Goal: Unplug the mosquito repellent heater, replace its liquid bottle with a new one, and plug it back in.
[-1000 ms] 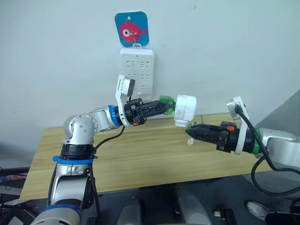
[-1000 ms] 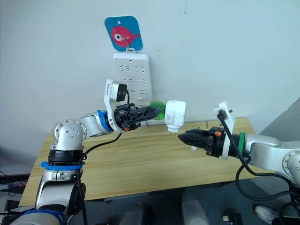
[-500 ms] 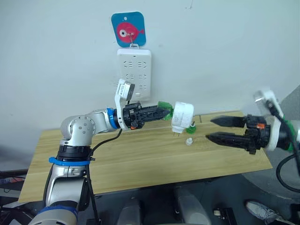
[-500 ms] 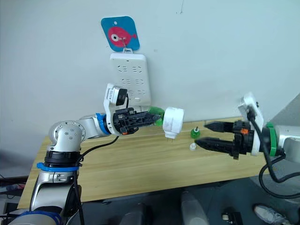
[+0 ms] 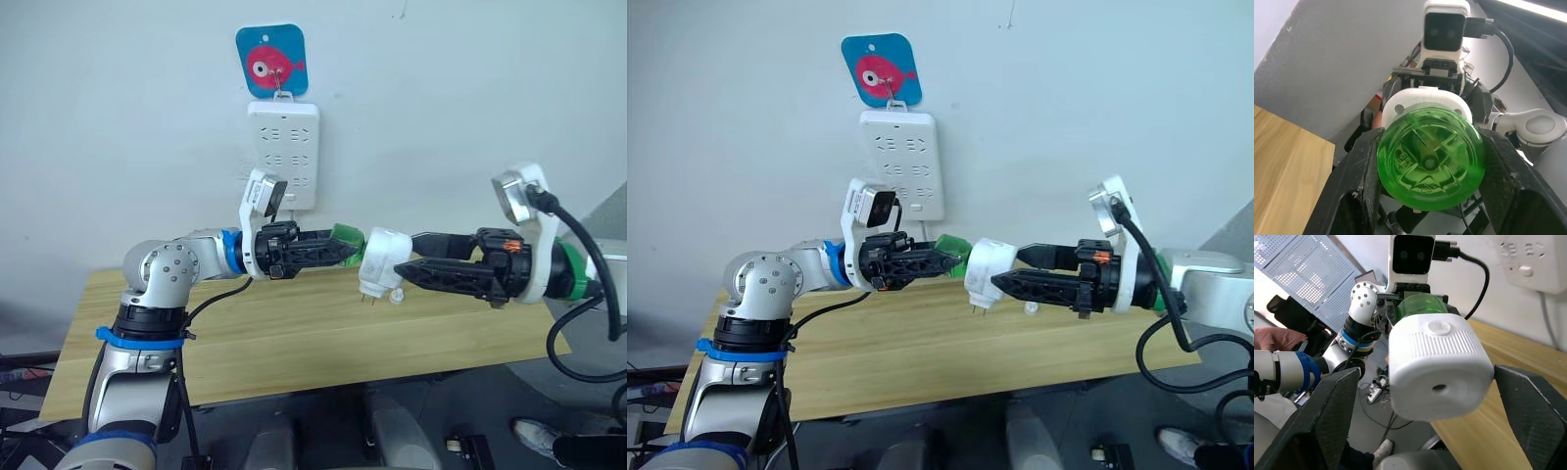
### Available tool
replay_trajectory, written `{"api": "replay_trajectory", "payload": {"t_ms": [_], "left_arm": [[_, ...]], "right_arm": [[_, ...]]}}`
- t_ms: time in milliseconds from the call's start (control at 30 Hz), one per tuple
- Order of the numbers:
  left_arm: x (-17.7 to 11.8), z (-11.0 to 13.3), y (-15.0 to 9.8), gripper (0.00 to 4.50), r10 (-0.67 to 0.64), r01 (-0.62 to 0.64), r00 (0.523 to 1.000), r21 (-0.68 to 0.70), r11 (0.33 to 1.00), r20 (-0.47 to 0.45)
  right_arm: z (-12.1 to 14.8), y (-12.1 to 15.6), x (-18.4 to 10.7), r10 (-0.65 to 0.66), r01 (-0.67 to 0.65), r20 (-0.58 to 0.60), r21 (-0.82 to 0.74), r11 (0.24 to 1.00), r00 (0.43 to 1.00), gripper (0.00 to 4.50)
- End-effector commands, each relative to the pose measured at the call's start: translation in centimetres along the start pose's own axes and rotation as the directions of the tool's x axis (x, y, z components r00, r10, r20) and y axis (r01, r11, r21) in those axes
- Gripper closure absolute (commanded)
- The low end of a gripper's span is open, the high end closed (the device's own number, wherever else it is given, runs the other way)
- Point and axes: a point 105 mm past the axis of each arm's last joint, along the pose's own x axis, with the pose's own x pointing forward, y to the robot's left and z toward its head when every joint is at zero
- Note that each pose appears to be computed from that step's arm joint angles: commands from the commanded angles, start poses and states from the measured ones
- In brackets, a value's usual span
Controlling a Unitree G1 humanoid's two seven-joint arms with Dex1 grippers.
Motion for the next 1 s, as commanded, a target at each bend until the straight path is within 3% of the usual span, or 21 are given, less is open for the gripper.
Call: {"api": "replay_trajectory", "payload": {"t_ms": [33, 467, 567, 667, 833, 967, 1000], "left_arm": [[0.4, 0.4, -0.9, 2.17, -0.04, 0.04, 0.999, 0.035, 0.999, -0.011], [0.7, 0.3, -1.0, 2.17, -0.048, 0.049, 0.999, 0.042, 0.998, -0.009], [0.9, 0.2, -1.0, 2.17, -0.05, 0.051, 0.999, 0.042, 0.998, -0.005], [0.9, 0.1, -1.0, 2.17, -0.051, 0.052, 0.999, 0.043, 0.998, -0.005], [1.0, -0.1, -0.8, 2.17, -0.026, 0.027, 1.0, 0.065, 0.998, -0.018], [0.2, -0.2, -0.5, 2.17, -0.013, 0.013, 0.999, 0.008, 1.0, -0.033], [0.0, -0.2, -0.3, 1.82, 0.001, -0.001, 0.999, 0.006, 1.0, -0.044]], "right_arm": [[0.6, 0.6, 0.3, 0.031, -0.03, 0.01, -0.015, 0.999, 0.999, 0.0], [0.1, 1.1, 1.3, 0.094, -0.094, -0.011, 0.021, 0.995, 0.995, 0.0], [0.1, 1.0, 1.4, 0.095, -0.094, -0.013, 0.024, 0.995, 0.995, 0.59], [0.1, 1.0, 1.5, 0.093, -0.093, -0.013, 0.028, 0.995, 0.996, 1.55], [0.2, 1.0, 1.5, 0.089, -0.089, -0.015, 0.023, 0.996, 0.996, 1.53], [0.4, 0.8, 1.3, 0.073, -0.073, -0.015, -0.012, 0.997, 0.997, 1.53], [0.5, 0.7, 1.3, 0.067, -0.067, -0.014, -0.024, 0.997, 0.998, 1.53]]}}
